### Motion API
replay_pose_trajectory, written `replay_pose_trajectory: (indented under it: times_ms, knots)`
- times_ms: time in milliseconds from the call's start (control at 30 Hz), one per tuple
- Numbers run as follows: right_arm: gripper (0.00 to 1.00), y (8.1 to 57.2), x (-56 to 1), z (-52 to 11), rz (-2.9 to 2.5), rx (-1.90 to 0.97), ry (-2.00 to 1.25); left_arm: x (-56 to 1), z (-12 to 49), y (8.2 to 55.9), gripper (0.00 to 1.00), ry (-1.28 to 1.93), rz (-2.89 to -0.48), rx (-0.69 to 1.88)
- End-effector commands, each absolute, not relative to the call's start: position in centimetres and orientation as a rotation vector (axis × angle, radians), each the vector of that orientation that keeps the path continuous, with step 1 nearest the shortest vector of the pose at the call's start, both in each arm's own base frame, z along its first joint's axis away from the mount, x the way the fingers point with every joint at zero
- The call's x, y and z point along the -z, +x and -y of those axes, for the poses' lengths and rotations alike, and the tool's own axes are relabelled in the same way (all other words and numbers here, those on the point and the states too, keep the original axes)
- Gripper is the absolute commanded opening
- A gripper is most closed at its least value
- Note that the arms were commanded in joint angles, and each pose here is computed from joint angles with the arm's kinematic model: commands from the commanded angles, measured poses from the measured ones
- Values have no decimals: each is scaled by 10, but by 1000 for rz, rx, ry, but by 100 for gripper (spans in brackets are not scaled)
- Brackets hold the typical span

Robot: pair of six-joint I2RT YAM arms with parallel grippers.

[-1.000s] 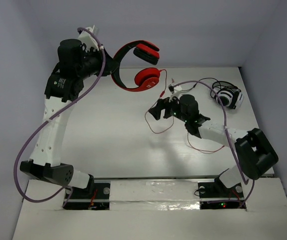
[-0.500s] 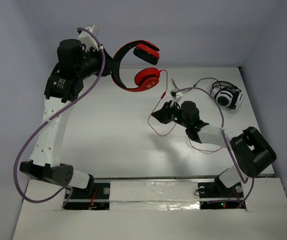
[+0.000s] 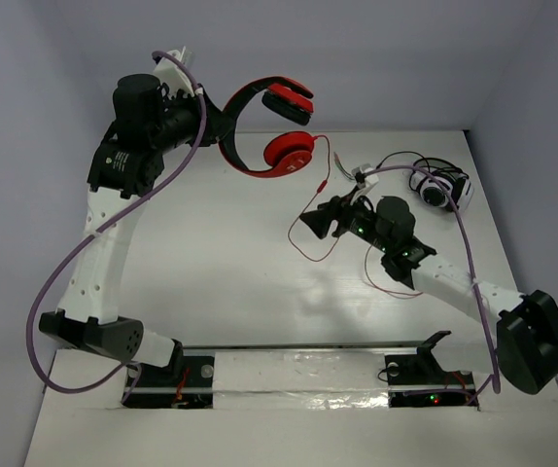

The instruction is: Wrap the headphones

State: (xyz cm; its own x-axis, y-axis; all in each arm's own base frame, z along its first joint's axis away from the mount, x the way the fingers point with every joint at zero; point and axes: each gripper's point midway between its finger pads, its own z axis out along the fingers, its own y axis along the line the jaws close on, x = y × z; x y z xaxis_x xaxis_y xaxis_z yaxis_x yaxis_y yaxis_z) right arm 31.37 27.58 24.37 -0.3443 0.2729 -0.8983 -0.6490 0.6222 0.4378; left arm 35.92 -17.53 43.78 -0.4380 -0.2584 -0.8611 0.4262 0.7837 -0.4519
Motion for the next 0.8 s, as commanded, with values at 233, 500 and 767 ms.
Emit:
replay_pose_trajectory:
  times_ms: [233,500,767]
  knots:
    - [83,273,-199,-298,-1766,-1142,-570,-511,184,349,0,174,-1681,857]
    - [74,268,-197,-315,-1747,-1264,-591,-508,181,347,0,169,-1683,845]
    - [68,291,-156,-323,-1840,-1226,-543,-524,183,341,0,174,-1644,875]
